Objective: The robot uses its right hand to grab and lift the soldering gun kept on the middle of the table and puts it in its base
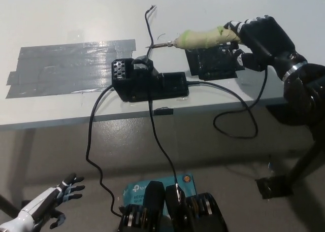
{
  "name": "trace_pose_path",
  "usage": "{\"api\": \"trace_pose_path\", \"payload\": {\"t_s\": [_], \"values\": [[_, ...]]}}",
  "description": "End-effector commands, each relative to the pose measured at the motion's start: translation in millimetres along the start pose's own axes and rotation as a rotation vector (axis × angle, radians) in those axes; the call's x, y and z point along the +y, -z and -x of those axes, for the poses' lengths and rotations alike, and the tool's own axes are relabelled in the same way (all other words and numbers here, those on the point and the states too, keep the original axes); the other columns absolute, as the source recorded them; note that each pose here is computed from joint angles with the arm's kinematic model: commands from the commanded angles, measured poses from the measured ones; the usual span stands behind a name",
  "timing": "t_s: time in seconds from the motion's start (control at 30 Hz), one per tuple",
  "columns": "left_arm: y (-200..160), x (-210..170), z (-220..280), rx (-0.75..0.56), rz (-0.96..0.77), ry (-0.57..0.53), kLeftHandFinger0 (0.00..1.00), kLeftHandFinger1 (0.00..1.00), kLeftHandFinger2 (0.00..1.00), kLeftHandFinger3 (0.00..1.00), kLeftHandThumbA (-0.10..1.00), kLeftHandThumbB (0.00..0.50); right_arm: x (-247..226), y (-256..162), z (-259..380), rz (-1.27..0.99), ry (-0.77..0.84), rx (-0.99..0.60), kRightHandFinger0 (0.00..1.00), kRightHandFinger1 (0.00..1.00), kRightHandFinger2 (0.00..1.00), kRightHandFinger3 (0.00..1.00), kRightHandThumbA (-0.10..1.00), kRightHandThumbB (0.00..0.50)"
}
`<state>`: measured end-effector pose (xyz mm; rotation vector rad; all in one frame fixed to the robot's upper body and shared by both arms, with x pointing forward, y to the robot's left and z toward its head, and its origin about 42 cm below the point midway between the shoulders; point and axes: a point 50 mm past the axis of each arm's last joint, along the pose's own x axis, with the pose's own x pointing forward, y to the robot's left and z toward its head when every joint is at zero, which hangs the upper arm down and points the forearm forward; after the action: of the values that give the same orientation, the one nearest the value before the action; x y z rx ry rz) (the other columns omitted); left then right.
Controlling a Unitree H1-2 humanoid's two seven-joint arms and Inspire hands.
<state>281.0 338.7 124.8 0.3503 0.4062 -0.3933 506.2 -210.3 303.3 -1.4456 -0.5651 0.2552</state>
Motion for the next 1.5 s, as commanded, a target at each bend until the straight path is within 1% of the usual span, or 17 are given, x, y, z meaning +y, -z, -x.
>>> {"api": "trace_pose_path", "payload": {"t_s": [0.0,0.17,0.3,0.37,0.47,0.5,0.6,0.63,0.67,0.7,0.73,0.77,1.07,1.23,1.37,1.43,1.47], "values": [[-6,11,7,-0.018,-0.035,-0.01,0.91,0.95,0.96,1.0,1.0,0.165,-33,2,-3,0.041,0.06,-0.035,0.0,0.0,0.38,0.16,-0.1,0.111],[-10,10,6,-0.026,-0.037,-0.006,0.91,0.96,0.97,1.0,1.0,0.134,-32,1,-4,0.048,0.045,-0.048,0.0,0.02,0.42,0.18,-0.1,0.098],[-12,12,3,-0.019,-0.037,-0.009,0.89,0.94,0.95,0.97,1.0,0.145,-28,-6,-5,0.031,0.062,-0.082,0.0,0.03,0.44,0.22,-0.1,0.147],[-13,12,3,-0.017,-0.04,-0.009,0.89,0.94,0.95,0.98,1.0,0.134,-25,-10,-6,0.023,0.063,-0.092,0.0,0.0,0.36,0.37,-0.1,0.171],[-14,12,2,-0.019,-0.044,-0.006,0.89,0.94,0.95,0.98,1.0,0.124,-24,-12,-5,0.027,0.06,-0.097,0.0,0.0,0.22,0.27,-0.1,0.067],[-15,12,2,-0.022,-0.048,-0.005,0.89,0.94,0.96,0.99,1.0,0.127,-23,-13,-5,0.033,0.047,-0.098,0.0,0.0,0.23,0.13,-0.1,0.039],[-14,12,2,-0.022,-0.051,-0.009,0.88,0.94,0.96,0.99,1.0,0.127,-17,-14,-3,0.041,0.021,-0.101,0.0,0.0,0.27,0.02,-0.1,0.028],[-14,12,2,-0.02,-0.049,-0.009,0.88,0.94,0.96,0.99,1.0,0.128,-17,-13,-3,0.045,0.01,-0.097,0.0,0.0,0.29,0.02,-0.1,0.036],[-14,12,2,-0.018,-0.047,-0.008,0.89,0.94,0.96,1.0,1.0,0.13,-14,-12,-2,0.043,0.014,-0.098,0.0,0.0,0.3,0.06,-0.1,0.121],[-14,12,2,-0.016,-0.047,-0.008,0.89,0.94,0.96,1.0,1.0,0.131,-13,-11,-2,0.046,0.01,-0.096,0.0,0.0,0.31,0.07,-0.1,0.138],[-15,12,2,-0.014,-0.044,-0.007,0.92,0.96,0.97,1.0,1.0,0.106,-10,-10,-1,0.054,0.012,-0.098,0.0,0.0,0.31,0.01,-0.1,0.125],[-16,11,2,-0.016,-0.041,-0.004,0.92,0.96,0.97,1.0,1.0,0.114,-9,-9,0,0.058,0.015,-0.096,0.0,0.0,0.32,0.0,-0.1,0.19],[-15,11,3,-0.015,-0.052,-0.002,0.91,0.96,0.99,1.0,1.0,0.128,0,-3,5,0.085,-0.025,-0.06,0.0,0.04,0.43,0.07,-0.1,0.002],[-14,12,0,-0.028,-0.056,0.004,0.9,0.94,0.97,1.0,1.0,0.162,6,-1,4,0.096,-0.02,-0.07,0.0,0.0,0.39,0.0,-0.1,0.0],[-17,12,1,-0.021,-0.074,0.005,0.91,0.95,0.97,1.0,1.0,0.158,6,-6,4,0.121,-0.042,-0.075,0.0,0.0,0.38,0.0,-0.1,0.004],[-17,10,3,-0.023,-0.073,0.007,0.91,0.95,0.97,1.0,1.0,0.135,8,-8,4,0.135,-0.059,-0.076,0.0,0.02,0.41,0.05,-0.1,0.062],[-18,10,4,-0.024,-0.071,0.009,0.91,0.95,0.97,1.0,1.0,0.129,9,-10,2,0.138,-0.06,-0.077,0.0,0.04,0.45,0.05,-0.1,0.043]]}}
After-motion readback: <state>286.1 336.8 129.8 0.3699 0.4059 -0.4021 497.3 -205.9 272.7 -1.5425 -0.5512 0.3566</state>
